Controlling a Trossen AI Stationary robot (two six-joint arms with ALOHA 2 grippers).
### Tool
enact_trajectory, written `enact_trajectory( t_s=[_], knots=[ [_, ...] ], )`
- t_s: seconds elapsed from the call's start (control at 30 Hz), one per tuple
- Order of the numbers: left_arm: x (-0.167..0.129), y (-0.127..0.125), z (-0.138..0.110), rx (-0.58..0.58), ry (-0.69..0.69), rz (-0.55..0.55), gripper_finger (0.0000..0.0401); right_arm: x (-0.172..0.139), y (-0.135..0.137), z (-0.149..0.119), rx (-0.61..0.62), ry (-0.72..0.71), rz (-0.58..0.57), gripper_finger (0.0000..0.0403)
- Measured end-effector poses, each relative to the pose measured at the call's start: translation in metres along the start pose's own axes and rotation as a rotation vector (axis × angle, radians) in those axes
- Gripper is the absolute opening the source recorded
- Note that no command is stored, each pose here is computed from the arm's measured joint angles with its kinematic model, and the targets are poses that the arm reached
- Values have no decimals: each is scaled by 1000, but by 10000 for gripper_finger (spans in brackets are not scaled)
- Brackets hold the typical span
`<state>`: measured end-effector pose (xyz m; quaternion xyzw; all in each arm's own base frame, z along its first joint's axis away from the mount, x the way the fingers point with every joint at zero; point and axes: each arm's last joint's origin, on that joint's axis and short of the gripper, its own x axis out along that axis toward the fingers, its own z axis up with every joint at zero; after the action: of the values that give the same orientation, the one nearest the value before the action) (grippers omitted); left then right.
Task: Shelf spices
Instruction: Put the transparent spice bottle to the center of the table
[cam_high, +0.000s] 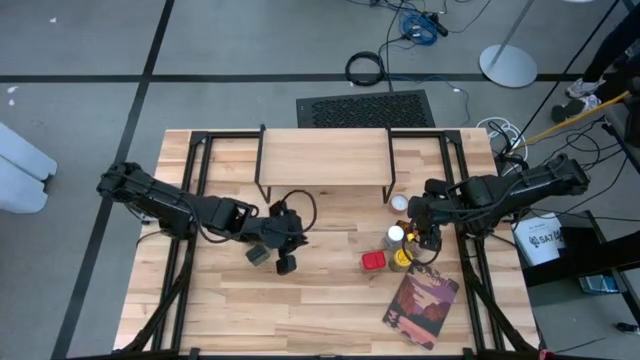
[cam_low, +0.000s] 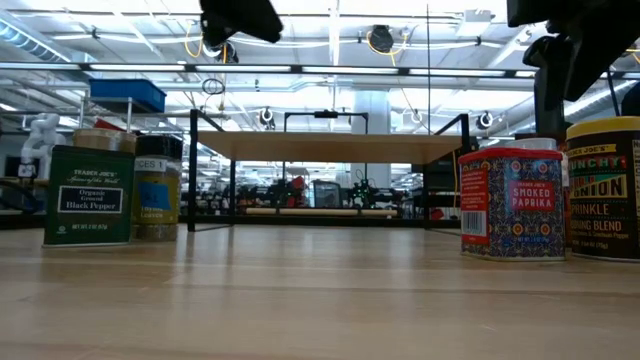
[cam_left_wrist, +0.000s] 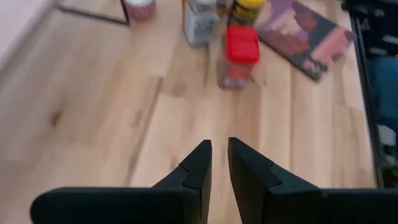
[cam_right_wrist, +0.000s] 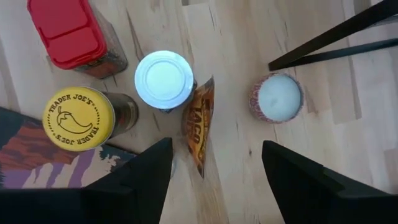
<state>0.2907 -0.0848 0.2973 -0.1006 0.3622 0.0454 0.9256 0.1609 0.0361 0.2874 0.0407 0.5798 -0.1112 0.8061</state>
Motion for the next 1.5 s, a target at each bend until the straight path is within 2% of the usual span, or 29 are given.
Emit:
enact_trajectory(
  t_s=[0.2, 0.37, 0.53, 0.73, 0.9, 1.13, 1.33, 1.5],
  knots=[
    [-2, -5, -7, -7, 49, -23, 61, -2, 7, -6, 3, 57, 83, 235],
    [-2, -8, -7, -1, 48, -30, 61, -7, 14, -22, 67, 164, 102, 235],
    [-2, -7, -7, 10, 45, -25, 61, -13, 25, -31, 115, 169, 151, 235],
    [-2, -7, -7, 57, 41, -27, 61, -8, 44, -37, 123, 120, 101, 235],
    [-2, -8, -6, 88, 36, -26, 61, 14, 56, -44, 169, 135, 85, 237],
    [-2, -8, -6, 130, 30, -25, 61, 43, 58, -53, 218, 141, 69, 274],
    [-2, -8, -6, 131, 29, -26, 61, 49, 59, -54, 294, 113, 60, 287],
    [-2, -8, -6, 135, 29, -26, 61, 51, 59, -53, 253, 86, 20, 286]
  ],
)
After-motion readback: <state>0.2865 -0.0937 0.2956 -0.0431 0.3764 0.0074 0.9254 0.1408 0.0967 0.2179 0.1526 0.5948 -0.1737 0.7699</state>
